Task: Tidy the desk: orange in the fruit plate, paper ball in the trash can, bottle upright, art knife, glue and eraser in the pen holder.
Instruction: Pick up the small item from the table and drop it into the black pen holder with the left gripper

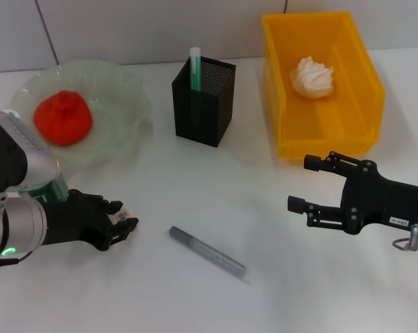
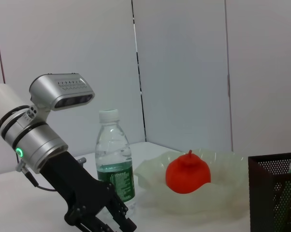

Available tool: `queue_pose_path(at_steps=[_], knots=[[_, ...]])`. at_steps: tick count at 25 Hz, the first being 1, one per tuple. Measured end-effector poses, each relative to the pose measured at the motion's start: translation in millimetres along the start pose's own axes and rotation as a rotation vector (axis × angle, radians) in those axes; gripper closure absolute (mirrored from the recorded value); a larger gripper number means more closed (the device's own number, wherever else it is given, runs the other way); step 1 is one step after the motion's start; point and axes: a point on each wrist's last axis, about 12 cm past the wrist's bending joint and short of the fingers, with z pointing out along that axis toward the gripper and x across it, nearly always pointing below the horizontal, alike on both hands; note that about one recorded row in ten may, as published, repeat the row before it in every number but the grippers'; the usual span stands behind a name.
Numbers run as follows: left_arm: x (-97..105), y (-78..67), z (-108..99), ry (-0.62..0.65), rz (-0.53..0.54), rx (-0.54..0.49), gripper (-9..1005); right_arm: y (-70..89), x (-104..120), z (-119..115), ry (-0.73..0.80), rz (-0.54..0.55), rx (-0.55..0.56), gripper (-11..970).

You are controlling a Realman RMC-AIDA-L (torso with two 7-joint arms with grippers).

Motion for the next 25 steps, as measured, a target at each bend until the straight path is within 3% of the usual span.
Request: queue_pose_path(at_steps=[7, 12, 19, 25], knots=[[0, -0.7, 0, 0.0, 0.001, 0.001, 616, -0.3, 0, 0, 0.003, 0.001, 0.005, 124], [-12, -4.2, -9, -0.037, 0.033, 0.009, 618, 0.6, 1, 1, 0.002, 0.004, 0.006, 124], [-36, -10.1, -15, -0.118, 0.105, 0.021, 621, 2.6, 3, 0, 0.001, 0.01, 0.008, 124], [-69, -10.5, -16, -0.257, 0.191, 0.038, 622, 3.2, 3, 0, -0.001, 0.01, 0.003, 124]])
